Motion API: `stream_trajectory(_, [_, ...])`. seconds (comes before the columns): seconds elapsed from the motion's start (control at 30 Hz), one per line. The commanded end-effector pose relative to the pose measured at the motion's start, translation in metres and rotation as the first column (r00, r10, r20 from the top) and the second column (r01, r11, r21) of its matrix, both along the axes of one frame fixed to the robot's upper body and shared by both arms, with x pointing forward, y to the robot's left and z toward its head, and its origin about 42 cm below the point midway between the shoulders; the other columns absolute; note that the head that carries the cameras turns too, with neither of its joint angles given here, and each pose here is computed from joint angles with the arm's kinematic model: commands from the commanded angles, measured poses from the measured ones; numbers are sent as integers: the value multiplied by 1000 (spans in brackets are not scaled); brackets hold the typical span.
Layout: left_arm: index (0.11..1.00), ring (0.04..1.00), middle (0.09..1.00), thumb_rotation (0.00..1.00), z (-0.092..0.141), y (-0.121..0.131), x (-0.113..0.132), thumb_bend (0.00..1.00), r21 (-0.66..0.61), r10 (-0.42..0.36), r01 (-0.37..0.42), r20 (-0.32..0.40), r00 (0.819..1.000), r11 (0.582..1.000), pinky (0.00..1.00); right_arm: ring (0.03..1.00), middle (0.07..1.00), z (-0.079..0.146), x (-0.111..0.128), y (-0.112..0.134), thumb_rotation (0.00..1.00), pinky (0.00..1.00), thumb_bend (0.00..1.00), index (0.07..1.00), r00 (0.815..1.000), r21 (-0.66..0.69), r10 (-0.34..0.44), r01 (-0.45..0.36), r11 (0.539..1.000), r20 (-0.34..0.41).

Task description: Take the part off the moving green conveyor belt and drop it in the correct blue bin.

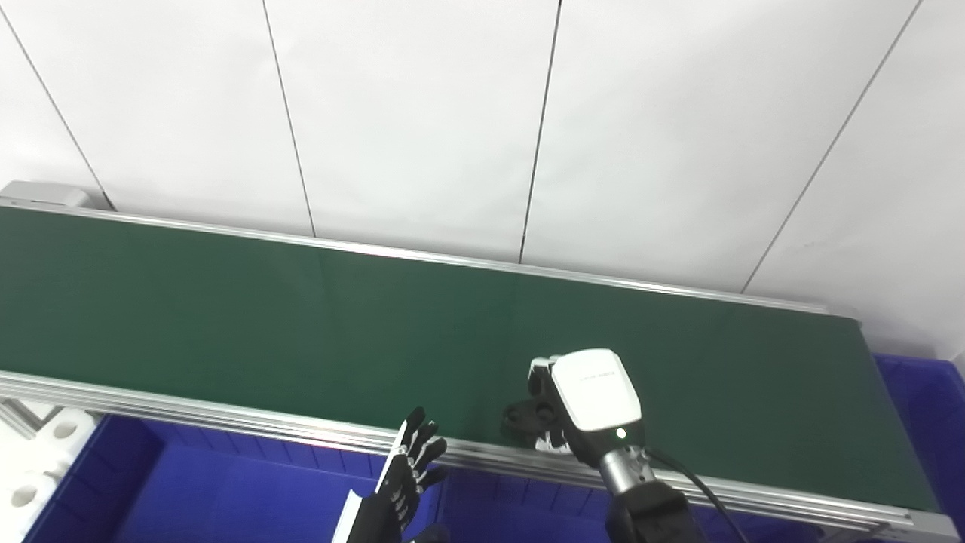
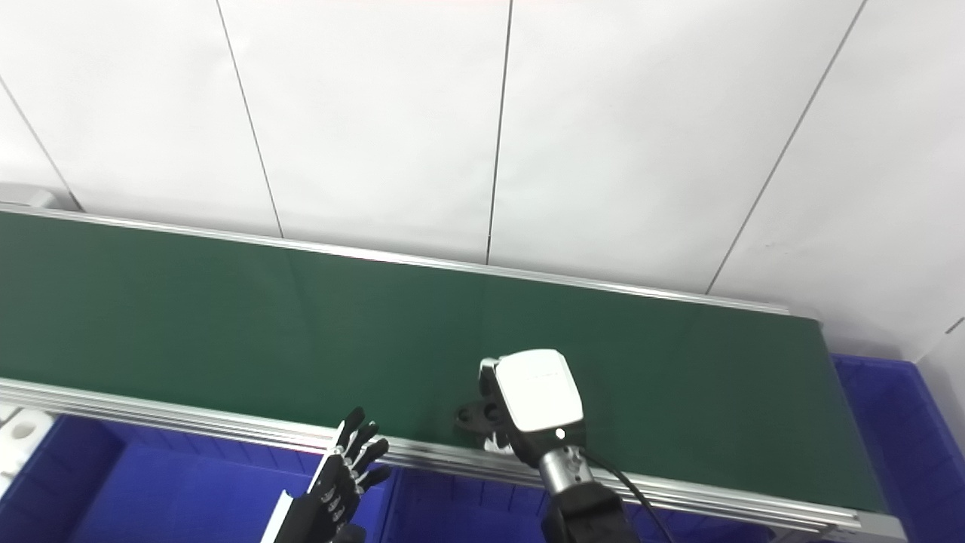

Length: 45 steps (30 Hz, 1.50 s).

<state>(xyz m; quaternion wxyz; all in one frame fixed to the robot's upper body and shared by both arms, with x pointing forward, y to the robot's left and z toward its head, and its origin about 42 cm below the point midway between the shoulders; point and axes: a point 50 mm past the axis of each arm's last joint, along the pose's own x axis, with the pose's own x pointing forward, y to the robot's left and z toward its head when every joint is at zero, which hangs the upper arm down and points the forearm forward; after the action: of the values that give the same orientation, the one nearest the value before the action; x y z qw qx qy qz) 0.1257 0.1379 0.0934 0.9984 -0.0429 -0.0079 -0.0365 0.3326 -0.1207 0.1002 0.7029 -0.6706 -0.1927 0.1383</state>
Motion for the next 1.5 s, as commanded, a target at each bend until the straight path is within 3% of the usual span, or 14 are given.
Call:
stream_trajectory(0.0, [1000,926,975,798,11,-17,8,878,-50,-14,17,54,998,999,861,159,469,9,0,-2,0,87,531,484,997,6,48,-49,999,63])
stream_trajectory(0.7, [1000,937,996,848,6,-16,16,858,-22,-31,32,59,998,999,852,146,469,21,-31,-31,0,67,531,479,977,-71,75,-61,996,200])
stream_trajectory(1.13, [1000,941,993,854,6,-15,20,861,-27,-33,35,61,998,999,861,155,469,17,-67,-47,0,81,533,478,977,-75,113,-101,992,182])
stream_trajectory(1.47, [1000,946,997,860,9,-16,20,857,-35,-33,35,61,998,999,868,140,469,-9,-91,-58,0,68,533,476,985,-112,111,-96,989,134])
